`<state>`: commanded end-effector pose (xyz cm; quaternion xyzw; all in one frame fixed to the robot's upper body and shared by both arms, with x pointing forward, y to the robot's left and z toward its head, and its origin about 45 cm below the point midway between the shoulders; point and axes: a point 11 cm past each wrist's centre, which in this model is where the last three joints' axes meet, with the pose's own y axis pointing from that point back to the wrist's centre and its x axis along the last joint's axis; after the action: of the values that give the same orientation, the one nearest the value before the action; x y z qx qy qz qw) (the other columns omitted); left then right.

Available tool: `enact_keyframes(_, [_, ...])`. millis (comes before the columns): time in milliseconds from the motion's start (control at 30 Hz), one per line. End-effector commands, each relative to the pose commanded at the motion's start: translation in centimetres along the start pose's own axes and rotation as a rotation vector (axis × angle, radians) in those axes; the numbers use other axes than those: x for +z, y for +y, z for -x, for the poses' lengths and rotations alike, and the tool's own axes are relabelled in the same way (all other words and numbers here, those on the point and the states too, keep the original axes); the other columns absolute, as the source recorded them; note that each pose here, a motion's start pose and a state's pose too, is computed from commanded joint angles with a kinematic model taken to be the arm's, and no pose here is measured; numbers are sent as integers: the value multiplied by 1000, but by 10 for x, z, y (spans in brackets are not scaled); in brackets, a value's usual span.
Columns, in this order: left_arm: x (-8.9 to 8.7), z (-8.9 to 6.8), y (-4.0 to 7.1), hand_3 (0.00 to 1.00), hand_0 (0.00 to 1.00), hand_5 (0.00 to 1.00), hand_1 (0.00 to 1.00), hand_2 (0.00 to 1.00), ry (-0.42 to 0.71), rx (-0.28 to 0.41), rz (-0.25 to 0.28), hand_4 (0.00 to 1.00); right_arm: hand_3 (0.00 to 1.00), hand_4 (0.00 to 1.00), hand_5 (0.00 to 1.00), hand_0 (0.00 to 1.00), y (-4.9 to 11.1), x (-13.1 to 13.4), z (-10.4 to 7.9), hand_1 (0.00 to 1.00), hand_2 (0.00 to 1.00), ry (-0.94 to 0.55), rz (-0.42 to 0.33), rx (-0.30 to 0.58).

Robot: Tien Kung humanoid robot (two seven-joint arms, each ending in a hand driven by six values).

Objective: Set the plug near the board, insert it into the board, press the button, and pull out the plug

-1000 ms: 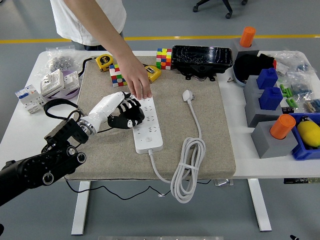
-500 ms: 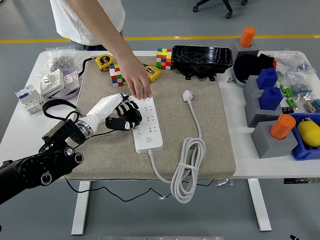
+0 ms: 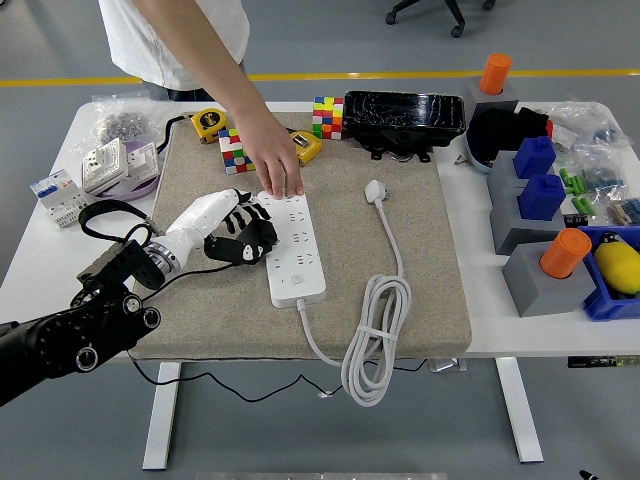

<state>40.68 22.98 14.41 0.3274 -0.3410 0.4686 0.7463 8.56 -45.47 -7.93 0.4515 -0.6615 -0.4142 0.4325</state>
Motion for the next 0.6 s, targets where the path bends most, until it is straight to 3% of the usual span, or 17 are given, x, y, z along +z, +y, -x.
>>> enact_keyframes(600, [6,0,-1,561,344,2,355,422,-108,-31,45,562,596,933,529,679,0,-1,0,687,696,-2,-1,-1])
